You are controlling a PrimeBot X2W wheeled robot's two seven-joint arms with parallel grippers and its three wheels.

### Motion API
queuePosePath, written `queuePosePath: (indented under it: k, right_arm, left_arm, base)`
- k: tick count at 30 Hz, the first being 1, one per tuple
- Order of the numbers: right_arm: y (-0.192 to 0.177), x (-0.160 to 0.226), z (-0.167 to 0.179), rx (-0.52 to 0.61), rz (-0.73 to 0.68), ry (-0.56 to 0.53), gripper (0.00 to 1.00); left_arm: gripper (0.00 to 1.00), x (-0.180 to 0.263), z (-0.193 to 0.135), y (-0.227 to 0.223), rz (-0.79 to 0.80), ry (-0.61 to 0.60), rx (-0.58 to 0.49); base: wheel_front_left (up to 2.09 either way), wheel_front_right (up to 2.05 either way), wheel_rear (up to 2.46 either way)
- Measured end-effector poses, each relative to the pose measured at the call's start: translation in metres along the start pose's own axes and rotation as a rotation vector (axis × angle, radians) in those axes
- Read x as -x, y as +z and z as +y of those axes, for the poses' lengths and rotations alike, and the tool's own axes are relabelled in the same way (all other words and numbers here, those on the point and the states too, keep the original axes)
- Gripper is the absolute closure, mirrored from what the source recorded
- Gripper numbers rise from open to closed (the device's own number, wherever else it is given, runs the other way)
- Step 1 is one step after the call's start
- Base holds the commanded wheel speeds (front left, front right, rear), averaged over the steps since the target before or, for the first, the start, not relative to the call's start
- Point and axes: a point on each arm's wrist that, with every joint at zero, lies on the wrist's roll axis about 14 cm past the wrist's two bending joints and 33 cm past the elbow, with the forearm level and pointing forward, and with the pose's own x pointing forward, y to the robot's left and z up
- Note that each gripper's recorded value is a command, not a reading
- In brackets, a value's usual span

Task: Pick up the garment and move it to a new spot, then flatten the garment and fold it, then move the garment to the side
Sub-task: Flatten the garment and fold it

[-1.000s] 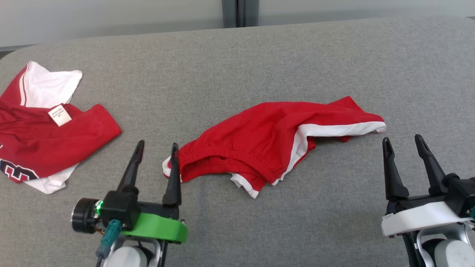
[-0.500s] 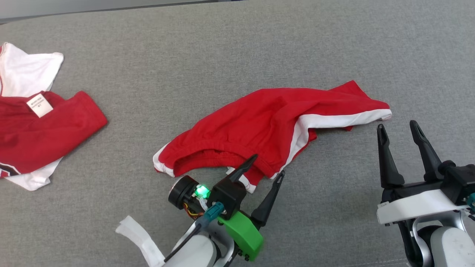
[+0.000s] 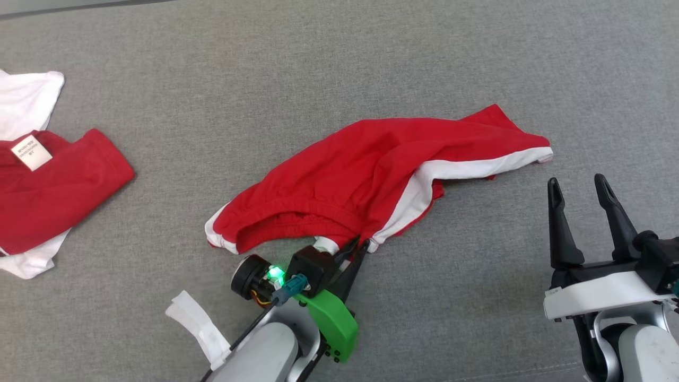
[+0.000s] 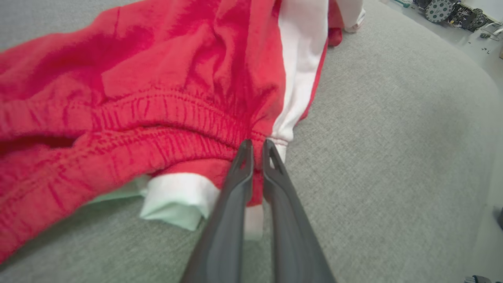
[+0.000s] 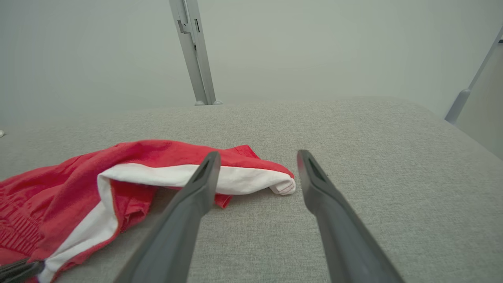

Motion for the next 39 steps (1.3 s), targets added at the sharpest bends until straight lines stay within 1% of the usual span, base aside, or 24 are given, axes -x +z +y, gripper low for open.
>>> queuePosePath:
  k: [3, 7, 11, 16, 20, 21, 22, 23, 26, 30, 34, 39]
  right_arm:
    - [0.000, -0.002, 0.003, -0.006, -0.002, 0.009, 0.00]
    - [0.001, -0.004, 0.008, -0.014, -0.009, 0.022, 0.00]
    - [0.004, -0.006, 0.012, -0.021, -0.019, 0.033, 0.00]
    - [0.008, -0.007, 0.017, -0.026, -0.030, 0.047, 0.00]
    - [0.011, -0.007, 0.020, -0.027, -0.037, 0.056, 0.00]
    - [0.012, -0.007, 0.020, -0.027, -0.037, 0.057, 0.00]
    - [0.014, -0.006, 0.021, -0.026, -0.039, 0.058, 0.00]
    - [0.015, -0.006, 0.021, -0.025, -0.042, 0.059, 0.00]
    - [0.021, -0.003, 0.021, -0.010, -0.052, 0.063, 0.00]
    - [0.029, 0.002, 0.025, 0.007, -0.064, 0.078, 0.00]
    - [0.036, 0.007, 0.031, 0.021, -0.075, 0.100, 0.00]
    - [0.040, 0.017, 0.038, 0.023, -0.072, 0.121, 0.00]
  left_arm:
    - [1.00, 0.006, 0.013, 0.000, -0.004, 0.038, 0.005]
    - [1.00, 0.022, 0.042, 0.001, -0.011, 0.118, -0.004]
    - [1.00, 0.044, 0.073, 0.005, -0.017, 0.212, -0.032]
    - [1.00, 0.079, 0.114, 0.018, -0.021, 0.330, -0.092]
    - [1.00, 0.097, 0.129, 0.024, -0.014, 0.380, -0.104]
    - [0.88, 0.099, 0.130, 0.025, -0.017, 0.384, -0.104]
    - [0.03, 0.101, 0.130, 0.029, -0.033, 0.391, -0.094]
    - [0.00, 0.102, 0.129, 0.033, -0.056, 0.393, -0.082]
    - [0.00, 0.107, 0.127, 0.054, -0.178, 0.432, -0.024]
    - [0.00, 0.120, 0.131, 0.078, -0.331, 0.504, 0.021]
    - [0.00, 0.140, 0.139, 0.103, -0.443, 0.593, 0.004]
    - [0.00, 0.162, 0.137, 0.115, -0.494, 0.649, -0.046]
  base:
    - [0.00, 0.00, 0.00]
    - [0.00, 0.00, 0.00]
    - [0.00, 0.00, 0.00]
    - [0.00, 0.00, 0.00]
    - [0.00, 0.00, 0.00]
    - [0.00, 0.00, 0.00]
    - [0.00, 0.00, 0.00]
    - [0.00, 0.00, 0.00]
    - [0.00, 0.00, 0.00]
    - [0.00, 0.00, 0.00]
    - [0.00, 0.00, 0.00]
    - [0.00, 0.00, 0.00]
